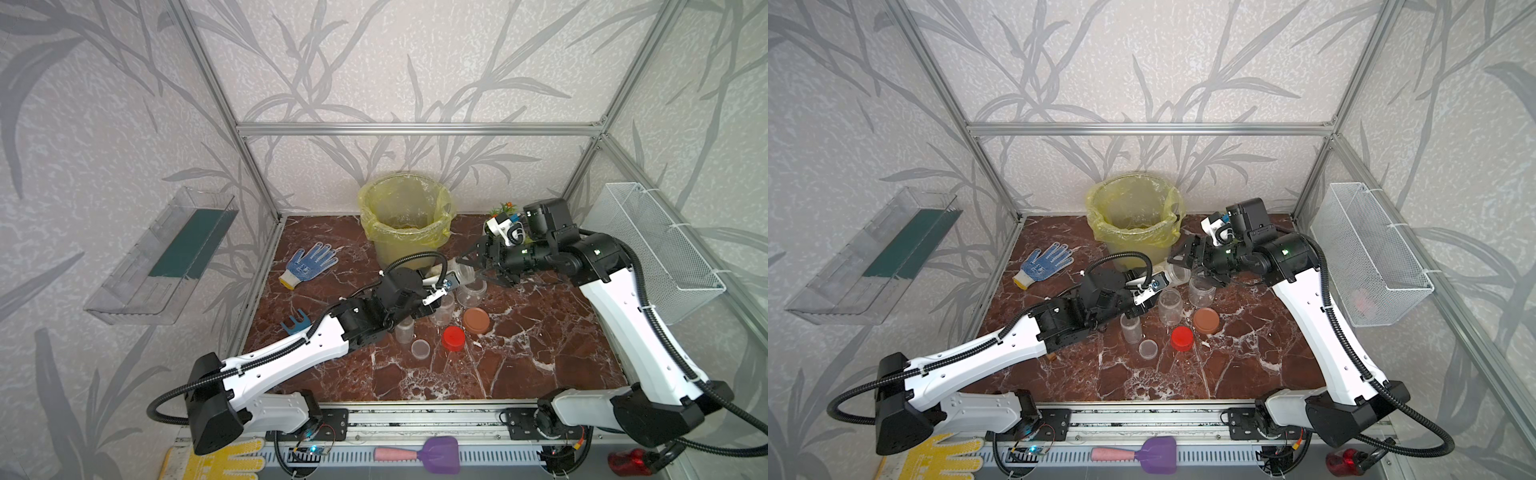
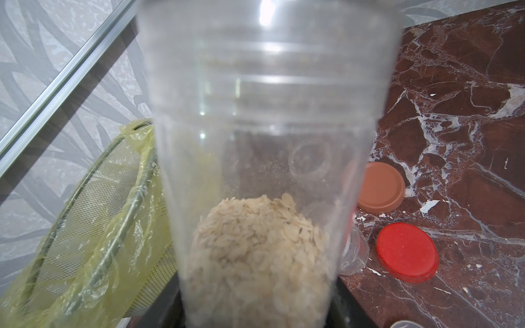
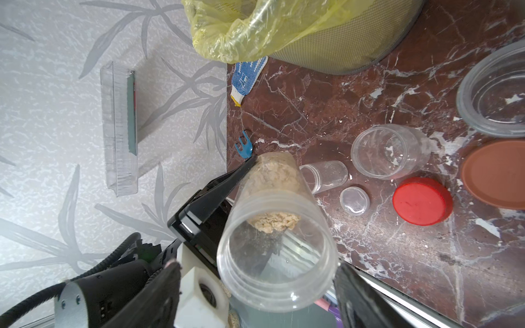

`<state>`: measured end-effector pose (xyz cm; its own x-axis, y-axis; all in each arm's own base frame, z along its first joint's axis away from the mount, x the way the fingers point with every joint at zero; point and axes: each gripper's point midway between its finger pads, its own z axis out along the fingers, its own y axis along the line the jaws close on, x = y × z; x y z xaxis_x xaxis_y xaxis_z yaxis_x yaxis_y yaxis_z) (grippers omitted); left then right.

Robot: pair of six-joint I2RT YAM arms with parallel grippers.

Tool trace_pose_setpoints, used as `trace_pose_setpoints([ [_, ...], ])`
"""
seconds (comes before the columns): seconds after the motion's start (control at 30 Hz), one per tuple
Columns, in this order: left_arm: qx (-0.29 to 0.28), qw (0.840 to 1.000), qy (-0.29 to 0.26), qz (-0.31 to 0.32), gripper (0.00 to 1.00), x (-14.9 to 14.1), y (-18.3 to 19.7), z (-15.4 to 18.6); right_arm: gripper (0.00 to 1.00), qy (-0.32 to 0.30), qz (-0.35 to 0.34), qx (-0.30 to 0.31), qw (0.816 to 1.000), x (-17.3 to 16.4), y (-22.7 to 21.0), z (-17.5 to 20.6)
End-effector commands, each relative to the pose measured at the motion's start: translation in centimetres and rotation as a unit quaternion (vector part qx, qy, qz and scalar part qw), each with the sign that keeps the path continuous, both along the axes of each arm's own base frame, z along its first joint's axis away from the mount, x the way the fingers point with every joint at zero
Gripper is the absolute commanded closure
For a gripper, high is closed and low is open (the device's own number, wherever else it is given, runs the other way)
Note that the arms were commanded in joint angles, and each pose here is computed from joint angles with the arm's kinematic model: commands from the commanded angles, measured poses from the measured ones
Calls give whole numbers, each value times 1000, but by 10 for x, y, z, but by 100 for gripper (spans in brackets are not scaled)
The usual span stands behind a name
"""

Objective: Empty expired oatmeal from jars
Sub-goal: Unscrew the lid from the jar.

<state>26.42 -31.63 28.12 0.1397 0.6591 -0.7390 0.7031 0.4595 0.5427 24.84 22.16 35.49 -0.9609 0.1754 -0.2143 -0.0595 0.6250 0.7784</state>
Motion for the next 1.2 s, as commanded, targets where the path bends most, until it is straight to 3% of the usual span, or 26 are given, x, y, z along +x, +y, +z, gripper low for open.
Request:
trace_pose_setpoints([
  [0.0, -22, 999, -27, -6, 96, -1, -1, 29, 17, -13, 6, -24, 1000, -4, -4, 1],
  [0.37, -21, 999, -25, -9, 96, -1, -3, 29, 24, -12, 25, -30, 999, -6, 6, -6],
  [0.53, -22, 999, -25, -8, 96, -2, -2, 29, 32, -15, 28, -34, 999, -5, 7, -7],
  [0.7, -36, 999, -21, -18, 96, -6, -2, 33, 52, -27, 44, -41, 998, -5, 10, -9],
  [0.73, -44, 999, -19, -24, 96, -9, -2, 34, 55, -43, 70, -40, 996, -7, 15, -8],
  [0.8, -76, 997, -2, -36, 98, -17, -3, 40, 70, -63, 123, -28, 990, -10, 25, -7],
  [0.87, -103, 993, 24, -59, 99, -27, -4, 41, 76, -122, 189, -26, 974, -18, 35, -2],
  [0.93, -126, 986, 60, -88, 99, -38, -5, 39, 84, -187, 230, -62, 953, -22, 36, -6],
  [1.0, -144, 976, 107, -121, 100, -49, -8, 33, 86, -236, 290, -51, 926, -34, 41, -4],
  [1.1, -154, 966, 152, -144, 100, -56, -10, 23, 88, -276, 358, -40, 891, -47, 44, -10],
  [1.17, -156, 964, 160, -144, 100, -55, -8, 19, 87, -278, 387, -57, 878, -49, 41, -20],
])
